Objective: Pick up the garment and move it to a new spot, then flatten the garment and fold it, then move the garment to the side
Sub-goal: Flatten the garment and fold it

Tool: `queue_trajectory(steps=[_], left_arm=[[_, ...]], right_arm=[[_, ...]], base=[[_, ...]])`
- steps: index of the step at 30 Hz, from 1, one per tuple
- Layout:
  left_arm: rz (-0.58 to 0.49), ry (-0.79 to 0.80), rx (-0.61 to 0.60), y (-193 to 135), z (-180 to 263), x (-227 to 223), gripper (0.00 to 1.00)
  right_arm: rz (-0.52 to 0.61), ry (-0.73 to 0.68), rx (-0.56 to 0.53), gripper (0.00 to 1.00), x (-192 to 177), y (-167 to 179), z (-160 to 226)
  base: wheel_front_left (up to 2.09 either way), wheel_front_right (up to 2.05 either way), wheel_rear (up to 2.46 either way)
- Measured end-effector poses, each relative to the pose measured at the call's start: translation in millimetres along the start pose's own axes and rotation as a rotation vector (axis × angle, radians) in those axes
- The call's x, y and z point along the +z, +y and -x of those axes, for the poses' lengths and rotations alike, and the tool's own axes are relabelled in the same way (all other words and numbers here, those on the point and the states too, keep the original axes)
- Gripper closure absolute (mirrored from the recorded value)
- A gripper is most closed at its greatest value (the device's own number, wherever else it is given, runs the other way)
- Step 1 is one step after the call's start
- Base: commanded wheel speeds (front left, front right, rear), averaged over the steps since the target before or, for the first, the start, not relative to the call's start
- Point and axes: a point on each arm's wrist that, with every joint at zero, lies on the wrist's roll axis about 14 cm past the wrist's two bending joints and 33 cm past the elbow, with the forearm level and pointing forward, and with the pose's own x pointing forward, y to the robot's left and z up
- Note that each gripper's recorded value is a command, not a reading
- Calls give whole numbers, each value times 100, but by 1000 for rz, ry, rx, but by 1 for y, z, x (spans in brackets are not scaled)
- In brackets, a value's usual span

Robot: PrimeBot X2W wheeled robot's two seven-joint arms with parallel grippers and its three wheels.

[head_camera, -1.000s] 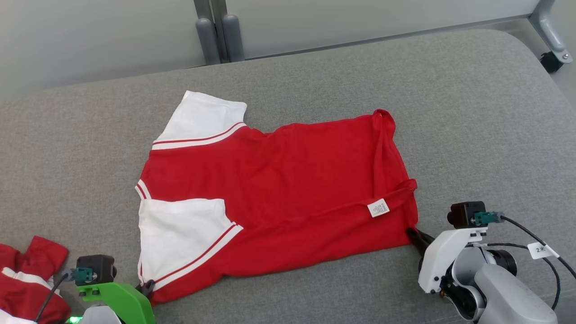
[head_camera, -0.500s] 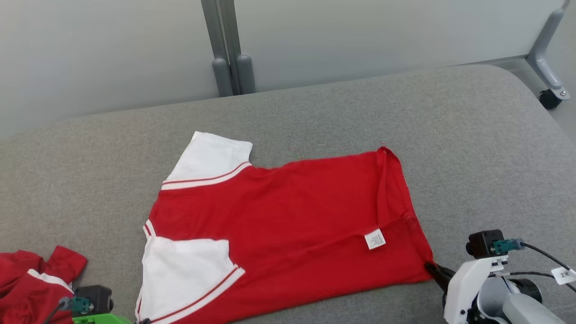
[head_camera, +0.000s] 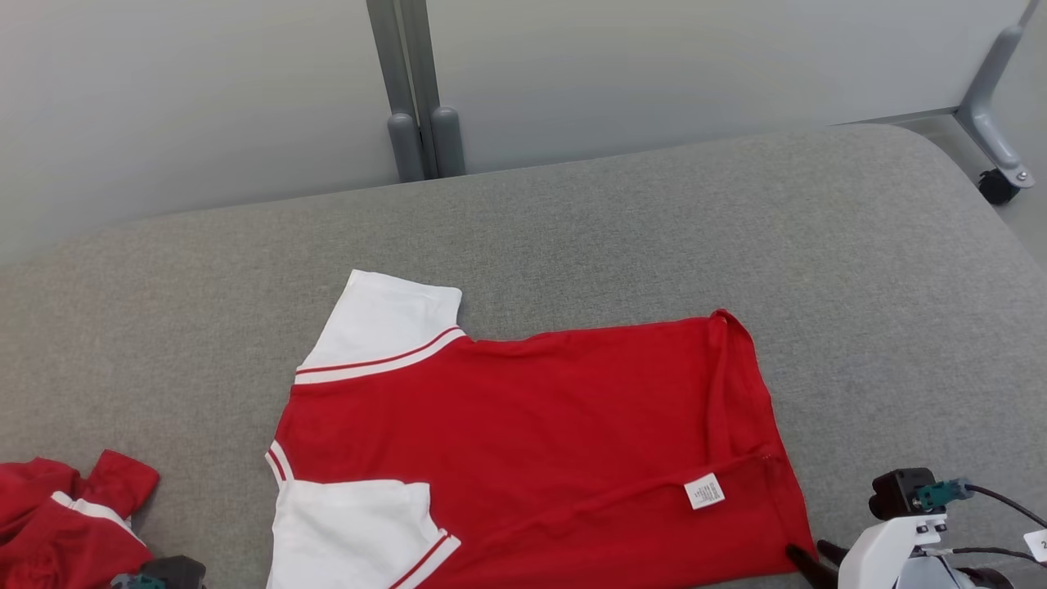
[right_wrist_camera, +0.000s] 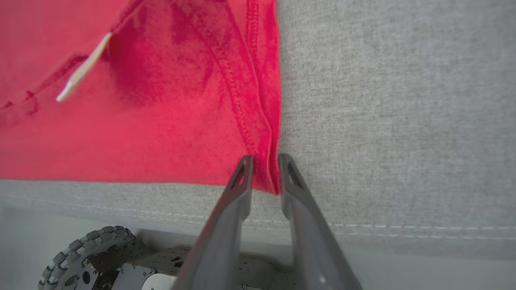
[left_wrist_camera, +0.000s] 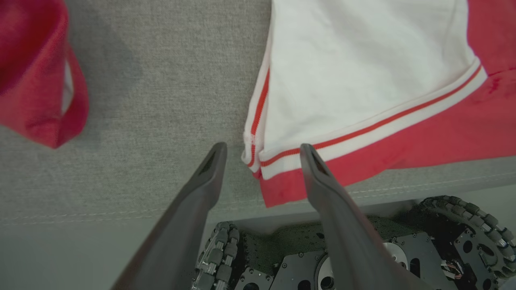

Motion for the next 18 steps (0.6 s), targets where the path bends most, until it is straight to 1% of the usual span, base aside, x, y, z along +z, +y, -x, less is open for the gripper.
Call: queue_trajectory(steps=[3, 5, 10, 13, 18], left_arm=[[-27, -19, 0, 1, 1, 8, 0], [-61, -65, -8, -2, 1, 26, 0], [-159, -205, -102, -31, 3, 90, 0], [-231, -258, -135, -45, 2, 128, 0], [-297, -292, -191, -67, -13, 183, 0]], right_arm=[[6, -45, -19, 0, 11, -4, 5], [14, -97, -33, 0, 26, -8, 9], [39, -386, -50, 0, 102, -9, 26], [49, -487, -63, 0, 134, -8, 27], [33, -526, -47, 0, 168, 0, 8]], base=[[0, 0, 0], [0, 0, 0], [0, 0, 0], [0, 0, 0], [0, 0, 0]])
